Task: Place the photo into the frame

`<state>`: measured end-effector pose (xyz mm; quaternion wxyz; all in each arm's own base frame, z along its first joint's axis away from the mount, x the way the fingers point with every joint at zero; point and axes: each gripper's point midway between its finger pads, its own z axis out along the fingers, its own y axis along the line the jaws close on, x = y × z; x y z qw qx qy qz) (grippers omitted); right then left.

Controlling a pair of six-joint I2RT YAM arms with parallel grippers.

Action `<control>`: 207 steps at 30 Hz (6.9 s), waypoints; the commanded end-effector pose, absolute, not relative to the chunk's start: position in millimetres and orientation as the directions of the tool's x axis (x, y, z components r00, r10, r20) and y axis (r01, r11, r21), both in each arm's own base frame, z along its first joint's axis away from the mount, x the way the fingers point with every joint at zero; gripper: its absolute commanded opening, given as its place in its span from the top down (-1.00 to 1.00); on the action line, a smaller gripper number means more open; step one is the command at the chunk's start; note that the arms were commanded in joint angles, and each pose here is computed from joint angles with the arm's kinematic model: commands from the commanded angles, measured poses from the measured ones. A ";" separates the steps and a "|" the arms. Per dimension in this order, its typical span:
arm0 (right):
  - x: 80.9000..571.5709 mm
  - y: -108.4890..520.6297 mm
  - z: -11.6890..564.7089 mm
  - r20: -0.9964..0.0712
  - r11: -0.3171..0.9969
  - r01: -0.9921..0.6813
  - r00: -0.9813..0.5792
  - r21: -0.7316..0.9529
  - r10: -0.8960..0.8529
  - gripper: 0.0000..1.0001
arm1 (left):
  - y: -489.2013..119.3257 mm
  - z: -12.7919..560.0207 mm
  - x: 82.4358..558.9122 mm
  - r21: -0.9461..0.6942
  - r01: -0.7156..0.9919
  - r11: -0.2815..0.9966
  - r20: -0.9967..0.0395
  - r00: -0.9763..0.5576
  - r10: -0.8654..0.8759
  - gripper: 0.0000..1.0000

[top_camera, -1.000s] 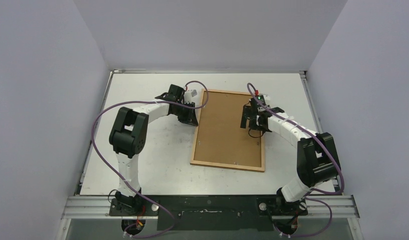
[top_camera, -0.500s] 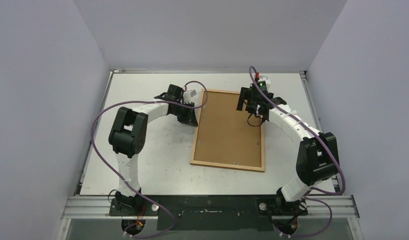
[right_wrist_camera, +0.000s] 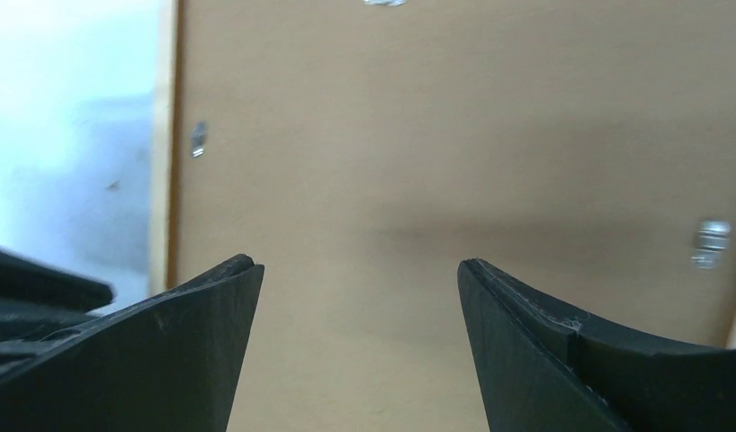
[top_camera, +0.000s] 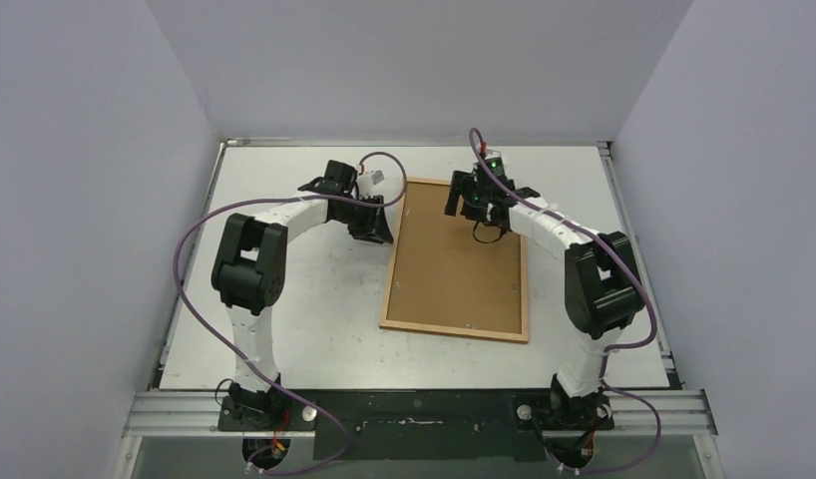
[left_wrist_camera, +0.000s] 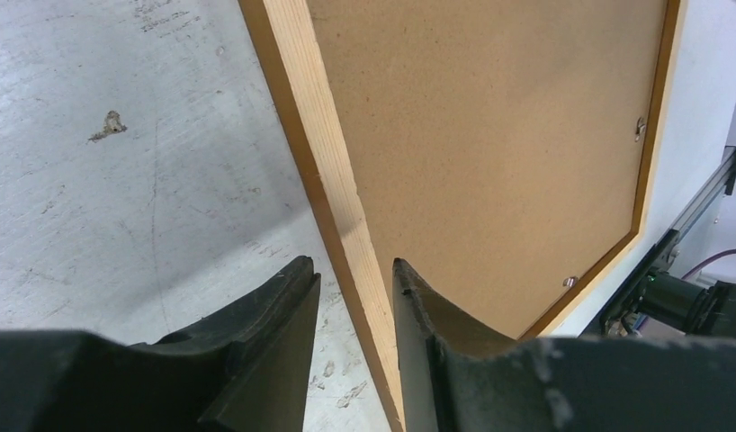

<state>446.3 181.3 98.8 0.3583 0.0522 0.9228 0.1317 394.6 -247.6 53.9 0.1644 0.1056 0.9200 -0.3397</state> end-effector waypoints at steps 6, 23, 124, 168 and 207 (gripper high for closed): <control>385.6 257.8 130.0 -0.629 0.836 -0.203 -0.751 0.509 0.201 -0.65 | -246.2 83.8 382.5 -0.635 0.335 0.696 -0.395 -0.915 0.080 0.41; 297.8 334.1 104.2 -0.644 0.628 -0.497 -0.765 0.599 0.010 -0.66 | -240.8 64.9 347.2 -0.666 0.282 0.691 -0.302 -0.949 0.096 0.47; 256.0 372.8 44.2 -0.553 0.555 -0.508 -0.827 0.659 -0.101 -0.60 | -248.0 50.3 346.4 -0.668 0.253 0.700 -0.254 -0.961 0.105 0.72; 251.5 353.3 76.6 -0.758 0.658 -0.607 -0.647 0.446 -0.083 -0.62 | -247.7 55.9 341.2 -0.689 0.234 0.686 -0.232 -0.968 0.097 0.78; 250.2 387.2 42.3 -0.831 0.685 -0.658 -0.540 0.313 -0.138 -0.70 | -247.7 47.6 334.1 -0.689 0.219 0.691 -0.208 -0.973 0.102 0.89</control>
